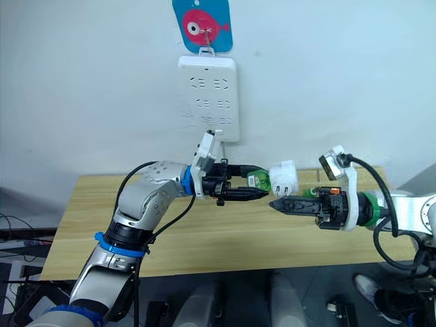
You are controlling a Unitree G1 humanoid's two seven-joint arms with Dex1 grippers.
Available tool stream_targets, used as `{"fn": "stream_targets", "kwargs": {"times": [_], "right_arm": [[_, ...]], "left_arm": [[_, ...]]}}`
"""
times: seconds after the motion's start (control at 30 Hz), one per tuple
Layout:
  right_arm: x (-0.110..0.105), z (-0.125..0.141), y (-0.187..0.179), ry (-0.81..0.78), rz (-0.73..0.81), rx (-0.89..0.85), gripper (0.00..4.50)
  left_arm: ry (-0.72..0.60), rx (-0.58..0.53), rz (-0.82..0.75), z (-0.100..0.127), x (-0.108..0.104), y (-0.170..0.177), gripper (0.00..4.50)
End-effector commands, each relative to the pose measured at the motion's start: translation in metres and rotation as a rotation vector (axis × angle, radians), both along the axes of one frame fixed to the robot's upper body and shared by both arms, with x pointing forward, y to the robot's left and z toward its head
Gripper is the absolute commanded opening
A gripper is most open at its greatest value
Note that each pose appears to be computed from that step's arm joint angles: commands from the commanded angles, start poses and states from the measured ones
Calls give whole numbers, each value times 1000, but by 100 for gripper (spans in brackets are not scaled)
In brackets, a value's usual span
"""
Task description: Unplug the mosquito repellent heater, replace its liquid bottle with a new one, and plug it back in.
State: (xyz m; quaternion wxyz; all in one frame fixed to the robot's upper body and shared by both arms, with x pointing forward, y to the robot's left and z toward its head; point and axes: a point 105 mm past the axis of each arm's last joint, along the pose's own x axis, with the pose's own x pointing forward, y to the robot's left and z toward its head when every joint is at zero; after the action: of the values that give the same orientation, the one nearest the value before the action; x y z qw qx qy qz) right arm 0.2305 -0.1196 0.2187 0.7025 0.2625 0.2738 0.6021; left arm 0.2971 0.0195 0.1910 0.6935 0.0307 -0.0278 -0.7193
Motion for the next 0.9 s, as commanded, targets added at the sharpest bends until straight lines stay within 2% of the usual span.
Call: {"fn": "stream_targets", "kwargs": {"times": [0.03, 0.17, 0.27, 0.33, 0.5, 0.77, 0.9], "right_arm": [[11, 25, 9, -84, -8, 40, 4], [56, 26, 7, -141, -183, -26, 4], [79, 18, -4, -159, -276, -99, 4], [84, 20, -13, -160, -293, -98, 4], [83, 19, -20, -164, -281, -103, 4], [69, -29, -15, -108, -242, -209, 4], [55, -35, -11, -90, -189, -189, 4]], "left_arm": [[-44, 7, -40, 1, -8, -3, 232], [-50, 11, -57, 0, -11, -4, 232], [-49, 6, -62, 1, -12, -3, 232], [-46, 6, -62, 1, -12, -1, 232], [-27, 7, -74, 1, -15, 3, 232], [12, -40, -73, 12, -14, 2, 232], [9, -34, -59, 12, -11, 2, 232]]}}
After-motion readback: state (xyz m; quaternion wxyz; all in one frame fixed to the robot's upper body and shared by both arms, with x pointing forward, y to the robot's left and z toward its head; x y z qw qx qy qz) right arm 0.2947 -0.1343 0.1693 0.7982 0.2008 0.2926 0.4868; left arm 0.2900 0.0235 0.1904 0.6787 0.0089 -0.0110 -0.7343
